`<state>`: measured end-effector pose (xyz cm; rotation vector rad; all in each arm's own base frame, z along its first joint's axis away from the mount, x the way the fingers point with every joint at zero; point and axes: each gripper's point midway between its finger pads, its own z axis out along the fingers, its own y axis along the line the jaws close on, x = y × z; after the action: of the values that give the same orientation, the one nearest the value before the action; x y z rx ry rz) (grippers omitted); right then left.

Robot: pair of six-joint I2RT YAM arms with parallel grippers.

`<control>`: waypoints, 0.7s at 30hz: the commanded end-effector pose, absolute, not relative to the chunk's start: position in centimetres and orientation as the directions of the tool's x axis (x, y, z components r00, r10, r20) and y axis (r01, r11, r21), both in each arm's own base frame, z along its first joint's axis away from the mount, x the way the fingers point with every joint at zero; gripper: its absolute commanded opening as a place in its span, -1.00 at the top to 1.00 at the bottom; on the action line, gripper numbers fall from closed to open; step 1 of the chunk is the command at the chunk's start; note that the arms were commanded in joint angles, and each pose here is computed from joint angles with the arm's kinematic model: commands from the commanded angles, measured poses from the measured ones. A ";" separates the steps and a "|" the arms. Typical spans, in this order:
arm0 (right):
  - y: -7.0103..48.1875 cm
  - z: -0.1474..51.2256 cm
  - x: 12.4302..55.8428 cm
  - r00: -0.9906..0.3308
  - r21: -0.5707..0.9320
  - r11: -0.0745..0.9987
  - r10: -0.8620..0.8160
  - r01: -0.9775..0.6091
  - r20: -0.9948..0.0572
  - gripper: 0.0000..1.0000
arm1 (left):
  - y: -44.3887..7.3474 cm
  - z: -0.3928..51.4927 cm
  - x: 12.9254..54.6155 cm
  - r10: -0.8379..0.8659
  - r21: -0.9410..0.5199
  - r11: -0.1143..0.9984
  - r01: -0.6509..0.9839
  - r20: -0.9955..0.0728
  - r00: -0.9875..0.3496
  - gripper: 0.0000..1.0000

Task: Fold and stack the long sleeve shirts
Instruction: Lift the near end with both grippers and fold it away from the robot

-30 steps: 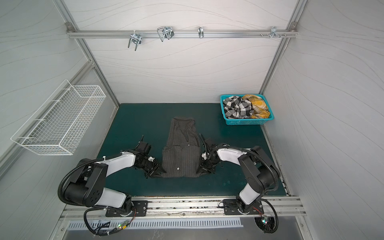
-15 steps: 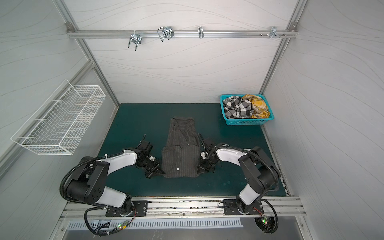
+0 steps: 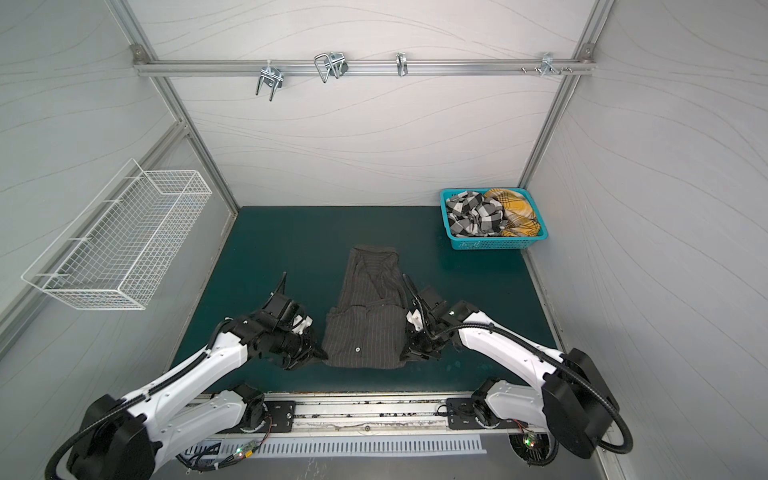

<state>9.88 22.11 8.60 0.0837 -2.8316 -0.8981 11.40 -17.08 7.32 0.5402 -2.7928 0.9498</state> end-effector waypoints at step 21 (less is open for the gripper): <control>21.9 18.8 18.7 -0.999 0.648 0.760 0.050 0.041 0.004 0.94 | -20.2 20.6 22.9 -0.485 -0.711 0.640 -0.292 -0.078 -0.871 1.00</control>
<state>15.66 21.19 17.41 -0.1160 -2.9521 -1.0165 17.87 -20.01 18.55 0.6876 -2.9859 1.1455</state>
